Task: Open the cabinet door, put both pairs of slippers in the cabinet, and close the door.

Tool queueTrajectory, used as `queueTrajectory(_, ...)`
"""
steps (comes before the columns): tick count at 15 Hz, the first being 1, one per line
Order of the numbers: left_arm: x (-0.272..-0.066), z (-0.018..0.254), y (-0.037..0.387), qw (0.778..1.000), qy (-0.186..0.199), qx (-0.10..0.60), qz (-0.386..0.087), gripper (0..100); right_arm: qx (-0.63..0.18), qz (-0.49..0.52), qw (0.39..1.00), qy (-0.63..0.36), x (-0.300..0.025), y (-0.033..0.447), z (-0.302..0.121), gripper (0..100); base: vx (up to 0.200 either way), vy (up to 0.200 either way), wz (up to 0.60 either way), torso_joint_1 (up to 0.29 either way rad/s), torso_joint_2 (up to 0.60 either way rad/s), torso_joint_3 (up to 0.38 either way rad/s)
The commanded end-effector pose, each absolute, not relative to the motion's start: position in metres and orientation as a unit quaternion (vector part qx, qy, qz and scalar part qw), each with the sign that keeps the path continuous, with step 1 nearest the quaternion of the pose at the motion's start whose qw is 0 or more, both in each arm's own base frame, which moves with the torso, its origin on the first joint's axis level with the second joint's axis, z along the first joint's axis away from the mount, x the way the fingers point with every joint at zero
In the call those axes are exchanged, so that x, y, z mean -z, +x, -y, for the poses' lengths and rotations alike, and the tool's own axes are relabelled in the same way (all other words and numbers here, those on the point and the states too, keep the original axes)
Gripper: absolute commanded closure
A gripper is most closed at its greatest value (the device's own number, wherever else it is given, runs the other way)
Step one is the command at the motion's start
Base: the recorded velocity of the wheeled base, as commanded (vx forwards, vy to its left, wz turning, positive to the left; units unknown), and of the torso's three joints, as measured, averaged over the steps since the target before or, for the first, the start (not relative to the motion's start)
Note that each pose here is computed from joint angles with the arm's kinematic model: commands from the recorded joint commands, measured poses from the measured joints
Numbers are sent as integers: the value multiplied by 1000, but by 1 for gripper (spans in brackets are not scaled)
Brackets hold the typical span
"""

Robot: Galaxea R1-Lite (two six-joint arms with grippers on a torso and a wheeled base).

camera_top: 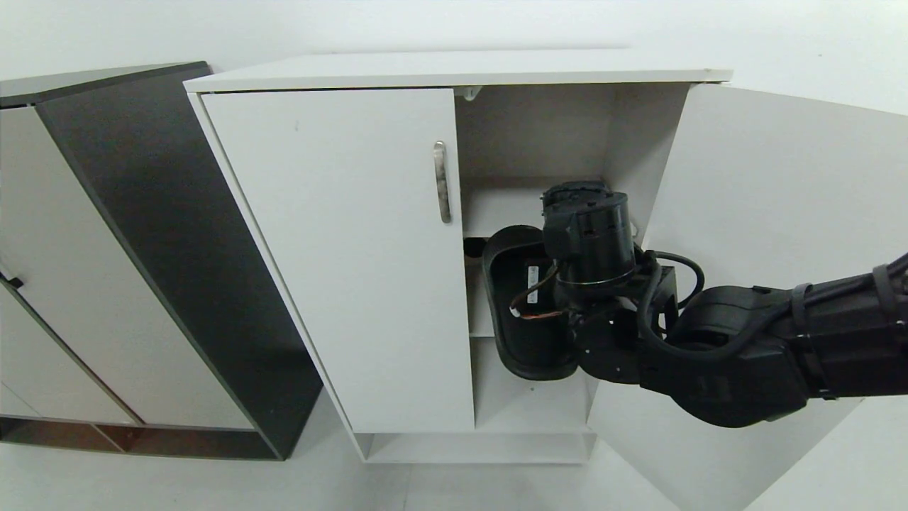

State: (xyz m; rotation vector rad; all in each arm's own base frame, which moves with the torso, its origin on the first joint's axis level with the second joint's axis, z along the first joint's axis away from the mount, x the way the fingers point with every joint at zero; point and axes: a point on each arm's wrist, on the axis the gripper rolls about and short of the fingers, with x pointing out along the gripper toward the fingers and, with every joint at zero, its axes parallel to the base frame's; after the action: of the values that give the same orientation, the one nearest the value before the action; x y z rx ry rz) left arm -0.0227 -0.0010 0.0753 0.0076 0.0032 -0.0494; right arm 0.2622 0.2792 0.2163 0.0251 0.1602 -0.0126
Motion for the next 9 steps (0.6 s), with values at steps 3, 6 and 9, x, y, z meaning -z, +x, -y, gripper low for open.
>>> queueTrajectory(3,-75,1,-23,1000,4,25,-1,100,11,-80,997,13,-216,265,-277,100,0,0,0,0,0,0)
queueTrajectory(6,-75,1,-23,1000,5,25,-1,100,10,-79,997,16,-217,266,-277,100,200,0,0,-1,1,4)
queueTrajectory(9,-75,1,-23,1000,5,25,-1,100,10,-76,997,18,-220,267,-277,100,200,0,0,-4,-2,2)
